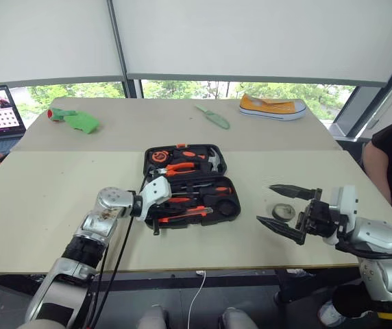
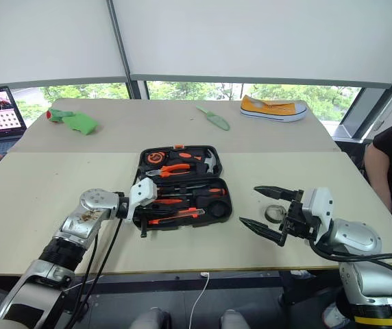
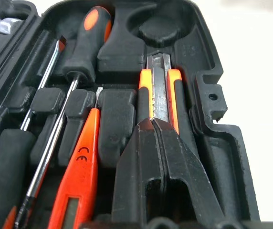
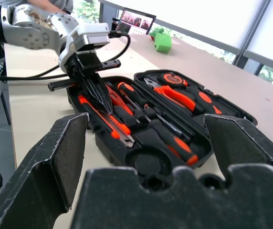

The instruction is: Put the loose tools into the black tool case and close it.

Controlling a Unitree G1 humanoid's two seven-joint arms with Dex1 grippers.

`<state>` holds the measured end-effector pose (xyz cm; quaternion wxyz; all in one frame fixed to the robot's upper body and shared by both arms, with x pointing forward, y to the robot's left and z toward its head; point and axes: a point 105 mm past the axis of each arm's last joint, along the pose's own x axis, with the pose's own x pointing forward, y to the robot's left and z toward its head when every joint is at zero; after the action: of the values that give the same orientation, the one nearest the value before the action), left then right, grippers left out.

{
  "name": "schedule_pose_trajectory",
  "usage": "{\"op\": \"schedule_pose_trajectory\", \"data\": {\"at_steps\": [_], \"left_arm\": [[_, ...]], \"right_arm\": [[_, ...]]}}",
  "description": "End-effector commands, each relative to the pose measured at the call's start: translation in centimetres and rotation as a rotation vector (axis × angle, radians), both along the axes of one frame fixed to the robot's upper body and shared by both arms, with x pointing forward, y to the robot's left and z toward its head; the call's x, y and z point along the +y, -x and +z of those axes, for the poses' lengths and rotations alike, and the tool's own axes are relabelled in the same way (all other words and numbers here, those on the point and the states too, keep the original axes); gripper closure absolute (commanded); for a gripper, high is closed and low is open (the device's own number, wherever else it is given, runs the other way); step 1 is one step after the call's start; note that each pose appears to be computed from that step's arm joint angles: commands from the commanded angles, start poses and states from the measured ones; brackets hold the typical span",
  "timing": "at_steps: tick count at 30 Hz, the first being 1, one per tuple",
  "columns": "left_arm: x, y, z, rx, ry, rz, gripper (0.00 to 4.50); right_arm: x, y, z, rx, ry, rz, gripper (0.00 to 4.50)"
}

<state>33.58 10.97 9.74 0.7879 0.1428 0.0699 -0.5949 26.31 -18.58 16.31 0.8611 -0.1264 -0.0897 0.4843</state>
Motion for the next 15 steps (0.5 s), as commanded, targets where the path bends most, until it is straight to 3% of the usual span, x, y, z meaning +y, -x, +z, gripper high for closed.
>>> {"op": "schedule_pose_trajectory", "data": {"at_steps": [1, 5, 11, 15], "left_arm": [[1.7, 0.4, 4.9, -0.111, 0.19, -0.032, 3.43], [4.8, 1.0, 7.5, -0.157, 0.307, 0.042, 2.02], [9.1, 5.1, 4.7, -0.149, 0.152, 0.067, 0.12], [10.4, 6.9, 3.6, -0.168, 0.147, 0.1, 0.05]], "right_arm": [[-2.5, 0.9, 1.3, -0.045, 0.031, -0.092, 0.0], [-5.6, 1.9, -0.1, 0.034, 0.022, -0.239, 0.0], [-10.2, 4.9, -4.3, 0.169, 0.102, -0.424, 0.0], [-10.8, 5.2, -5.6, 0.203, 0.132, -0.436, 0.0]]}}
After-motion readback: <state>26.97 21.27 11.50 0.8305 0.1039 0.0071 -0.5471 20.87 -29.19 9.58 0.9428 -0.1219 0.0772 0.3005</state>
